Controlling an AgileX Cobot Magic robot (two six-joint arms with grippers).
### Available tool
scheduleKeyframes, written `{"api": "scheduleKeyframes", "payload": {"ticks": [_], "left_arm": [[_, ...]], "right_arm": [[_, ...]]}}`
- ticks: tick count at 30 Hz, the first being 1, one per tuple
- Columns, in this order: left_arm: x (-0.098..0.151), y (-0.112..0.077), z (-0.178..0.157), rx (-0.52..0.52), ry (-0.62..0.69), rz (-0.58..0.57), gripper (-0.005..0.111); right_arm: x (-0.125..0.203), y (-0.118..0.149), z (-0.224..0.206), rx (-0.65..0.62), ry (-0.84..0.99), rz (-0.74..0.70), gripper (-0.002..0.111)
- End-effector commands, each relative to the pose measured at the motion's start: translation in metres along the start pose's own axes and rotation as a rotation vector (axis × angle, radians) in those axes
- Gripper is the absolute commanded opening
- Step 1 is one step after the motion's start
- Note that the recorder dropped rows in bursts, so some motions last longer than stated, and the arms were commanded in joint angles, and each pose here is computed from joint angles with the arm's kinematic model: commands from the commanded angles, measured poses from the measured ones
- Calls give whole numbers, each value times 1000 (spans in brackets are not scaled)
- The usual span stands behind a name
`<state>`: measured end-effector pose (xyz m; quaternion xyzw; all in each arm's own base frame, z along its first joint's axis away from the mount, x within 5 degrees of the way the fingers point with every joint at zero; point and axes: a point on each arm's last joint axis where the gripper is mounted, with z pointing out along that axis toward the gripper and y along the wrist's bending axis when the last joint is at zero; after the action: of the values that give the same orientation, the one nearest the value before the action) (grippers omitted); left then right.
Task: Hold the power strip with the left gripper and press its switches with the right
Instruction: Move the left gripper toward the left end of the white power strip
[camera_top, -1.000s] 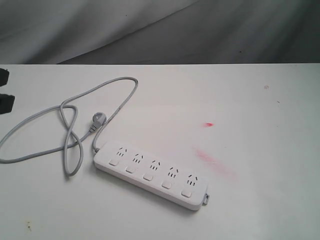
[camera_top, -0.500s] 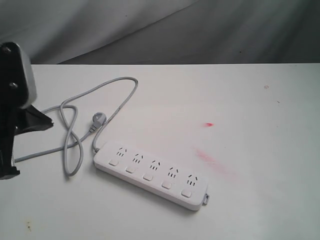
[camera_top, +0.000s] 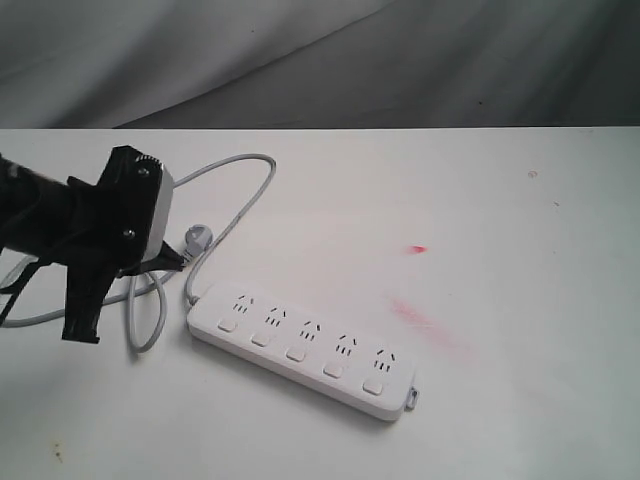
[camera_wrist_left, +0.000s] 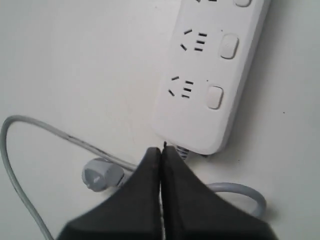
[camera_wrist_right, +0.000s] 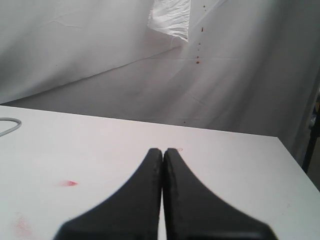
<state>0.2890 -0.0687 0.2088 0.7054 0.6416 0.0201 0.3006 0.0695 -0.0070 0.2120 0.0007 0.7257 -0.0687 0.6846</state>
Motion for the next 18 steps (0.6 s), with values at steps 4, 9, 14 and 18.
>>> {"api": "scheduleKeyframes", "payload": {"ticks": [4,9,14,18], "left_arm": [[0,32,20,208,-25,162,3],[4,34,33,308,-24,110,19],[5,32,36,330,-29,102,48],[4,37,38,273,-33,80,73]], "right_arm": [[1,0,0,7,-8,-10,0],[1,0,0,7,-8,-12,0],[1,0,0,7,-8,-12,0],[1,0,0,7,-8,-12,0]]}}
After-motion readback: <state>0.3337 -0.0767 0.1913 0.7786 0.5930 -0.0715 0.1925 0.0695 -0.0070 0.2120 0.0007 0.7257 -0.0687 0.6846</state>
